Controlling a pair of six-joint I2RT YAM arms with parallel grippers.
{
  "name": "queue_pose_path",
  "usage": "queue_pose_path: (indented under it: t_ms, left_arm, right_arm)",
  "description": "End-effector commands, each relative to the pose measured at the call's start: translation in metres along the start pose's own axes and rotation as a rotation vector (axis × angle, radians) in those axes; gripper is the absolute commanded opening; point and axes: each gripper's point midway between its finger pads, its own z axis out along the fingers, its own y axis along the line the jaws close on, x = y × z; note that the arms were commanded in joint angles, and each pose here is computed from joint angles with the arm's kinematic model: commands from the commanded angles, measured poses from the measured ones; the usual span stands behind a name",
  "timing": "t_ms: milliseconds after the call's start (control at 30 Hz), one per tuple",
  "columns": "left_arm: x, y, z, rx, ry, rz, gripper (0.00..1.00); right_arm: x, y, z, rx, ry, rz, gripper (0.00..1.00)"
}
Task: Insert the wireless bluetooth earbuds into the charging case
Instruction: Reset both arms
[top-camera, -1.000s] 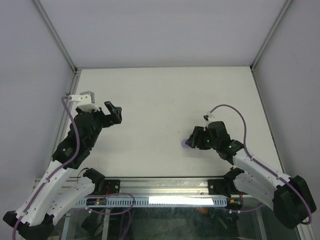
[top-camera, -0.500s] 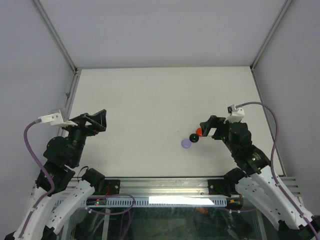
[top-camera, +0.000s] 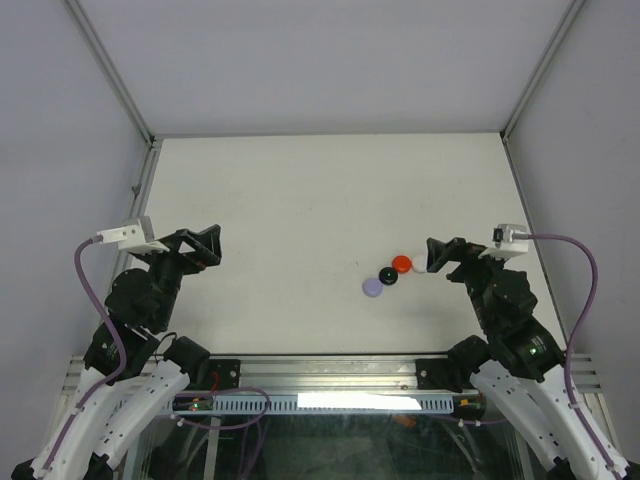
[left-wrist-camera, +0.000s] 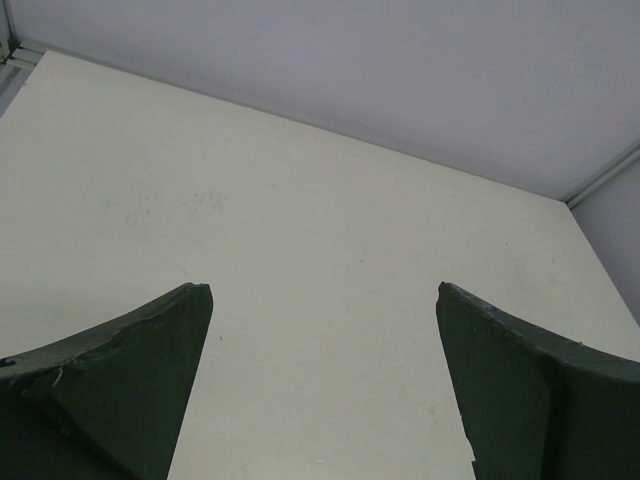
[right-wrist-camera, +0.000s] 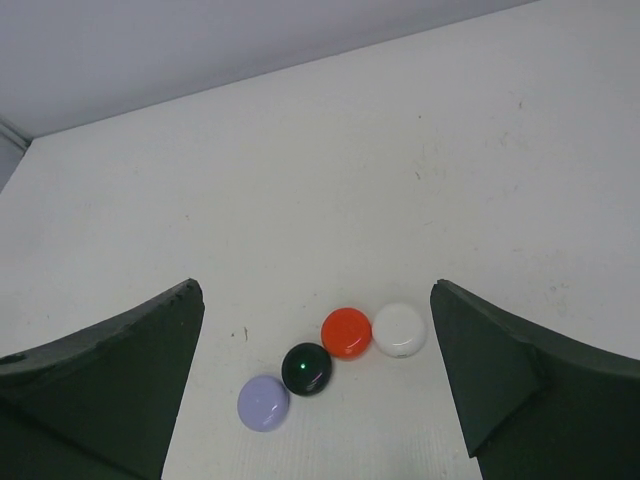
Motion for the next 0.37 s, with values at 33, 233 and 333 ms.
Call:
queue_pose_path:
  t_ms: [33, 233, 333]
  left_arm:
    - [-0.0105, 0.001, 0.0027, -0.006, -0.044, 0.014, 0.99]
    - [-0.0103, 0.0006, 0.0019, 0.001, -0.044, 0.017, 0.99]
    - [-0.0106, 0.0003, 0.001, 0.006, -0.046, 0.016, 0.99]
  right_arm:
    - [-0.0262, -0.003, -0.0059, 0.013, -0.099, 0.018, 0.99]
    - [-0.0272, -0.0028, -0.0054, 0.014, -0.102, 0.013, 0.99]
    - [-0.0279, -0.0028, -0.0052, 0.015, -0.103, 0.015, 1.0]
